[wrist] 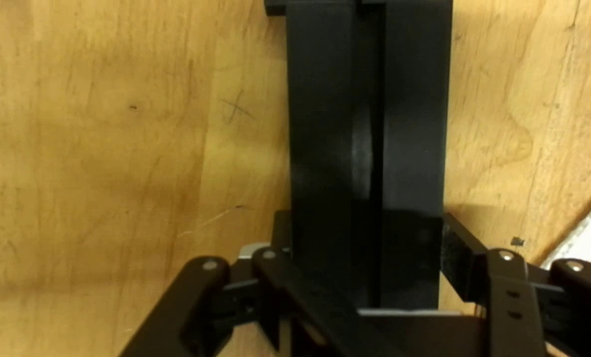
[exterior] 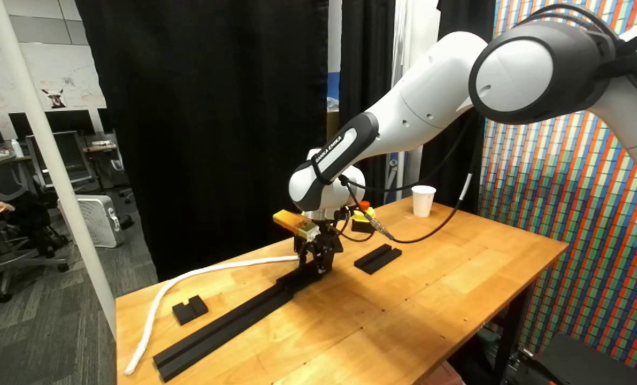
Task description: Attach some of the black objects at their width to make one long black strip
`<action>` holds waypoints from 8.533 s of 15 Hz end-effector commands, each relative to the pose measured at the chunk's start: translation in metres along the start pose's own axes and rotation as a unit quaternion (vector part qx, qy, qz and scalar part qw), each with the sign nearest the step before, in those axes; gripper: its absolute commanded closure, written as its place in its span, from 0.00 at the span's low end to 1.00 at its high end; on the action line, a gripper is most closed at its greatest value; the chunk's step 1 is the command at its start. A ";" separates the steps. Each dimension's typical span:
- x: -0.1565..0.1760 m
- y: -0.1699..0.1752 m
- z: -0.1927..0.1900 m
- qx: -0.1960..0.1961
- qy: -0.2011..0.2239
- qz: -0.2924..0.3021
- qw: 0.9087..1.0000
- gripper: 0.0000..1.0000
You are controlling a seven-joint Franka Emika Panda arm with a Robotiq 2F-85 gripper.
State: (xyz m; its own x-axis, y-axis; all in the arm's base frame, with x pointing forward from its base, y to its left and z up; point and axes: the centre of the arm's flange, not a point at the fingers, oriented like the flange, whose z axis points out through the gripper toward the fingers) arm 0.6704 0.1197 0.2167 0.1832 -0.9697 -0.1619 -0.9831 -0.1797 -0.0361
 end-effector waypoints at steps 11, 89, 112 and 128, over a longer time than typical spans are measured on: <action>-0.015 0.005 -0.007 -0.017 -0.018 0.009 1.000 0.54; -0.080 -0.017 0.039 -0.039 -0.017 0.006 0.999 0.00; -0.020 0.155 -0.239 -0.064 0.012 -0.369 0.927 0.00; 0.033 0.434 -0.348 -0.157 0.151 -0.574 0.789 0.00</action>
State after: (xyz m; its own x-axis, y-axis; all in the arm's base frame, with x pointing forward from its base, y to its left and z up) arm 0.3126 -0.0258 0.5377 0.9854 -0.1547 -0.0715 -0.1321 -0.9584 0.2530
